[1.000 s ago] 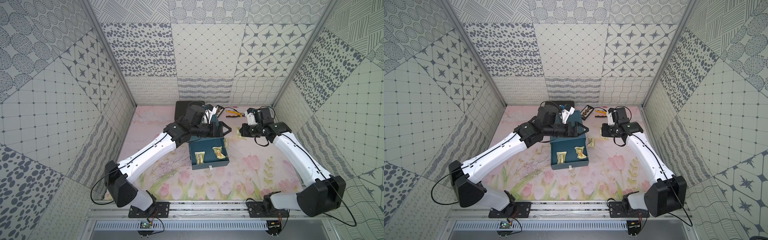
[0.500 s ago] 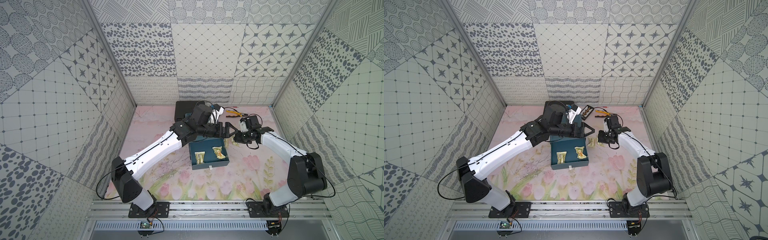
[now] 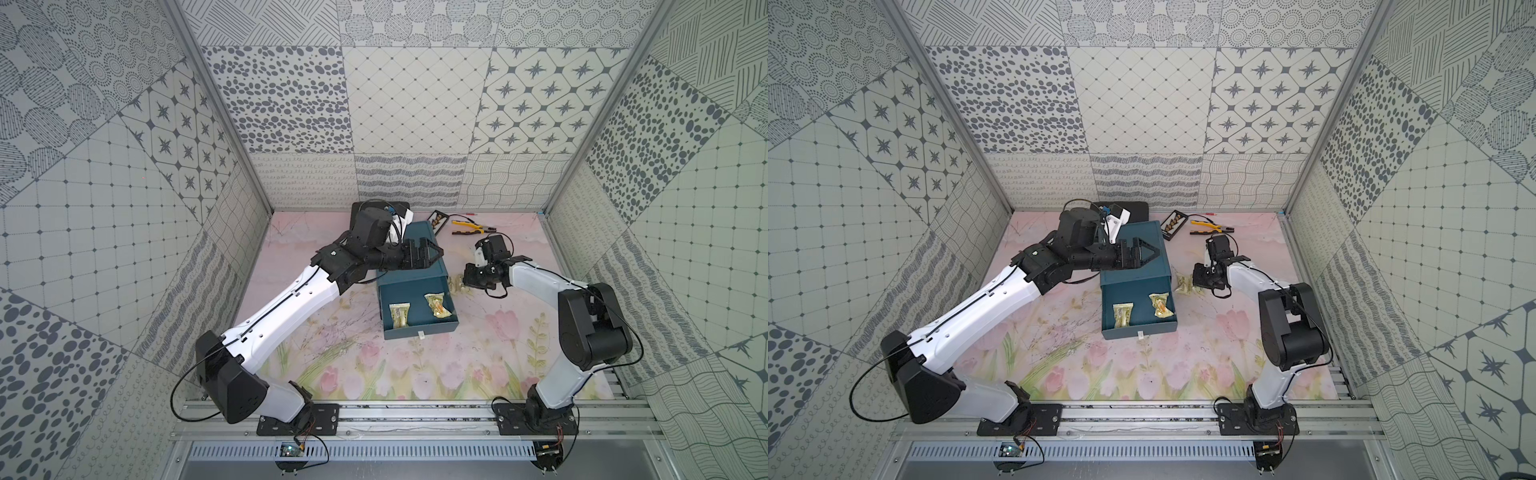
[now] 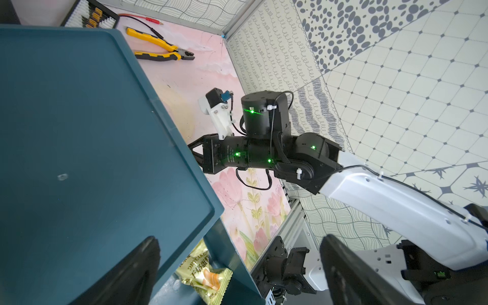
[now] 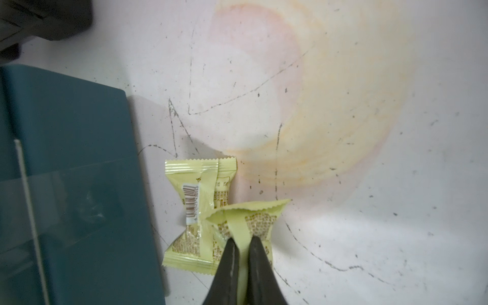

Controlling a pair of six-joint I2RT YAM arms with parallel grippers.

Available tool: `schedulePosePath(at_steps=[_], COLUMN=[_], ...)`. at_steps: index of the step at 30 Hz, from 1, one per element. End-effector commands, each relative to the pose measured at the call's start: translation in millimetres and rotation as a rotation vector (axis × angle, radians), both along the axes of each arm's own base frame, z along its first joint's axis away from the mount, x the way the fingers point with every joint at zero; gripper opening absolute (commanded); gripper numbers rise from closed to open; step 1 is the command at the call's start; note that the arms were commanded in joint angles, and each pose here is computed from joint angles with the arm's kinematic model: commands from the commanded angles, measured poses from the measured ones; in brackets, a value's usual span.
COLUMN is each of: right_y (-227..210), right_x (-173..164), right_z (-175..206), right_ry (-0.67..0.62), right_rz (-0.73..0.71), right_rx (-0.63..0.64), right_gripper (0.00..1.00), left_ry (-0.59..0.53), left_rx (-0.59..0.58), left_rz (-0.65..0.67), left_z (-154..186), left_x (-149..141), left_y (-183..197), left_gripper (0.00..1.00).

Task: Take the cookies out of the drawer
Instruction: Place the cookie at the center of the board.

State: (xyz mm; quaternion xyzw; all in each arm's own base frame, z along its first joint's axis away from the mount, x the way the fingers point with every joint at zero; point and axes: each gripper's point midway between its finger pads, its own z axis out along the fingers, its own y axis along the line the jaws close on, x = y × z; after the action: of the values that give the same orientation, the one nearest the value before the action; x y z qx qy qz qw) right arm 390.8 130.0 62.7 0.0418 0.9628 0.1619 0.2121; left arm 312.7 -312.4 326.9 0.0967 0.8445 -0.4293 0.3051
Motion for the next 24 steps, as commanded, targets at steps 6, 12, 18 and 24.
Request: schedulePosePath(at_steps=[6,12,18,24], right_y=[1,1,7,8], right_x=[6,4,0,-7], right_z=[-19,-10,9,47], right_ry=[0.018,-0.002,-0.036,-0.114], right_rz=[-0.033,-0.033,-0.010,-0.003], right_rx=[0.011,0.013,0.057,0.096], right_gripper=[0.07,0.25,0.52,0.59], left_ry=[-0.031,-0.048,-0.054,-0.085], left_rx=[0.018,0.017,0.020,0.066], left_rz=[0.019,0.025,0.039,0.091], left_z=[-2,2,4,7], left_x=[2,0,-3,-10], left_y=[15,19,25,45], left_gripper=[0.99,0.99,0.99,0.99])
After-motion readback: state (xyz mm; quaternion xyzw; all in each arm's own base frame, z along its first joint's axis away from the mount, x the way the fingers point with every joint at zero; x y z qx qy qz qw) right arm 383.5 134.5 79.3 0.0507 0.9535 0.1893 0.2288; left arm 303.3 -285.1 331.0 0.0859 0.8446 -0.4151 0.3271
